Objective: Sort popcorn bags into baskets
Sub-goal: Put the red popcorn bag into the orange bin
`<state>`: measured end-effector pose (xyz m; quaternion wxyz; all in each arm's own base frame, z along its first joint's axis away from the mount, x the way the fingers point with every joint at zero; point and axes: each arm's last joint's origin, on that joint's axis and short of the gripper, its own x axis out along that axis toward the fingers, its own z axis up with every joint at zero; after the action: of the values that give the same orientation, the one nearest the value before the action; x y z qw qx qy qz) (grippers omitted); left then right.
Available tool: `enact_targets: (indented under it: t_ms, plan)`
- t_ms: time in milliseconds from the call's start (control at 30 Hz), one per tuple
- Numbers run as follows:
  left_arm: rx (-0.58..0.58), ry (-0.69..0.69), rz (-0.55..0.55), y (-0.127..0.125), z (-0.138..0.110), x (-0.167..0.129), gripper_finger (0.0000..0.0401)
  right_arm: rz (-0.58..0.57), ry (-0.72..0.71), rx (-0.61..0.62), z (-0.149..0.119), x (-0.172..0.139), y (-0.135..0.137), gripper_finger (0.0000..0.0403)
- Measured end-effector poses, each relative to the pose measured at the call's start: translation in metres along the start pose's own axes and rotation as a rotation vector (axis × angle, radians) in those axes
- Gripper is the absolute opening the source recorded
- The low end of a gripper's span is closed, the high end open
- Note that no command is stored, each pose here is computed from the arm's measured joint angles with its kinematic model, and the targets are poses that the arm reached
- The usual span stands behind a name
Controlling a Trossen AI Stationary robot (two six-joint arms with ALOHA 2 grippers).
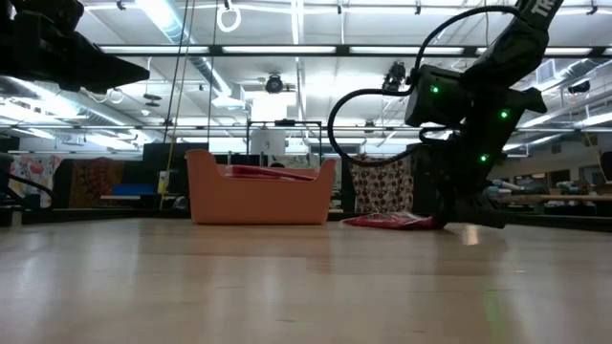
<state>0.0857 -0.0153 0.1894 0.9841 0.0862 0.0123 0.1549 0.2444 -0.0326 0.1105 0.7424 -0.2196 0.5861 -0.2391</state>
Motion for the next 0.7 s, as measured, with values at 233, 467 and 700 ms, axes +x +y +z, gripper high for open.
enact_targets:
  t_ms: [233, 467, 700]
  plan:
    - [0.000, 0.000, 0.000, 0.000, 0.000, 0.000, 0.0050, -0.063, -0.029, -0.001, 0.022, -0.018, -0.003, 0.0007]
    - [0.001, 0.000, 0.000, 0.000, 0.000, 0.000, 0.0050, -0.150, -0.092, 0.013, 0.065, -0.054, -0.024, 0.0005]
    - [0.001, 0.000, 0.000, 0.000, 0.000, 0.000, 0.0050, -0.235, -0.199, 0.026, 0.106, -0.096, -0.053, 0.0005]
